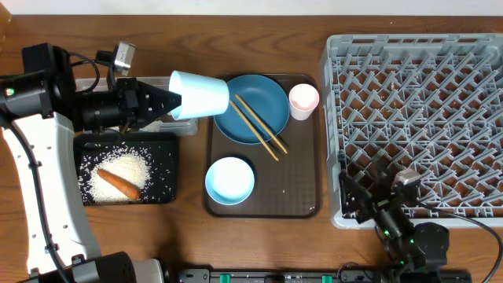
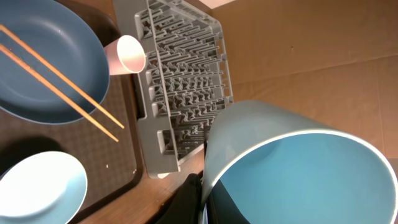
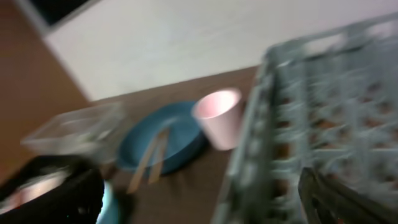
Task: Sort waste into correct bins and load items into the dishwasher rack
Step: 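Lift the light blue cup and hold it up above the brown tray, then move the right gripper from the rack toward the held cup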
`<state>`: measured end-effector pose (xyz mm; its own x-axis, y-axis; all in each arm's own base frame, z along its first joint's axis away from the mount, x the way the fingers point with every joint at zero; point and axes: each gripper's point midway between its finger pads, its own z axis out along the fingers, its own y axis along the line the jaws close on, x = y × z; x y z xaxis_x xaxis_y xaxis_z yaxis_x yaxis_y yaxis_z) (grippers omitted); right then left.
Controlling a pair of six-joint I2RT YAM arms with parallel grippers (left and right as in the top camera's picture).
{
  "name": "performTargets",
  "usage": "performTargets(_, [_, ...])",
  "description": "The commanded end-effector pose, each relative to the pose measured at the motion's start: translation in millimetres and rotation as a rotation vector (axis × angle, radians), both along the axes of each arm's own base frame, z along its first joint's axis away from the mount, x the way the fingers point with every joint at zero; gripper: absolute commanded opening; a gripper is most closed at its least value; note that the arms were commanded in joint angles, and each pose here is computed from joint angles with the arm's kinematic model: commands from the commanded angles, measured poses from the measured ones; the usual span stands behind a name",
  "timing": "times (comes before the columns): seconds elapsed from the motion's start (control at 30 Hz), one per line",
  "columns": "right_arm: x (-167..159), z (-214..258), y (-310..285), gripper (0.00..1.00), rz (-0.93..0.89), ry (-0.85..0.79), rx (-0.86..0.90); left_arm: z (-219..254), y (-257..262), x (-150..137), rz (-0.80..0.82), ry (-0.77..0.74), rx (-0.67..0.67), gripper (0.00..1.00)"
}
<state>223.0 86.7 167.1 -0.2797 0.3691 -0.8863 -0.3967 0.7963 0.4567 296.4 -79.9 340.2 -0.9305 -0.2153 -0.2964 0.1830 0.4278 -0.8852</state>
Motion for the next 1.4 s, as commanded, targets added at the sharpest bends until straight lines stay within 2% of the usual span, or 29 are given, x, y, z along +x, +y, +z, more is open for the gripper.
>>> performTargets(0.0, [-26, 51, 25, 0.99, 0.168, 0.007, 0.119, 9, -8, -3, -0.034, -0.047, -0.027, 0.06])
performTargets(0.2, [-49, 121, 33, 0.99, 0.238, 0.067, 0.075, 9, -17, -6, -0.064, -0.046, -0.028, 0.06])
performTargets(0.4, [-54, 149, 46, 0.99, 0.361, 0.347, 0.005, 9, -21, -7, -0.08, -0.045, -0.029, 0.06])
performTargets(0.47, [-47, 155, 48, 0.99, 0.369, 0.454, 0.017, 9, -21, -8, -0.08, -0.042, -0.029, 0.06])
performTargets(0.53, [-32, 165, 49, 0.99, 0.369, 0.498, 0.024, 9, -22, -9, -0.08, -0.034, -0.031, 0.06])
performTargets(0.67, [-23, 169, 57, 0.99, 0.426, 0.586, 0.06, 9, -22, -11, -0.081, -0.023, -0.034, 0.06])
performTargets(0.73, [-18, 169, 60, 0.99, 0.456, 0.579, 0.06, 9, -22, -11, -0.081, -0.023, -0.034, 0.06])
performTargets(0.77, [-16, 170, 63, 0.95, 0.489, 0.548, 0.039, 9, -22, -11, -0.081, -0.023, -0.034, 0.06])
performTargets(0.8, [-16, 173, 67, 0.84, 0.546, 0.5, 0.016, 9, -22, -11, -0.081, -0.023, -0.037, 0.06])
performTargets(0.87, [-21, 178, 74, 0.71, 0.643, 0.427, -0.009, 10, -25, -12, -0.091, -0.024, -0.041, 0.06])
performTargets(0.9, [-25, 181, 78, 0.69, 0.693, 0.397, -0.01, 10, -28, -13, -0.102, -0.024, -0.042, 0.06])
performTargets(1.07, [-27, 183, 84, 0.71, 0.777, 0.352, -0.006, 14, -54, -23, -0.195, -0.039, -0.064, 0.06])
performTargets(1.23, [-39, 197, 92, 0.74, 0.932, 0.18, -0.023, 25, -79, -31, -0.289, -0.092, -0.117, 0.06])
performTargets(1.3, [-40, 198, 93, 0.79, 0.95, 0.145, -0.034, 25, -86, -34, -0.318, -0.109, -0.116, 0.06])
performTargets(1.37, [-37, 196, 93, 0.79, 0.953, 0.141, -0.039, 27, -92, -37, -0.345, -0.122, -0.124, 0.06])
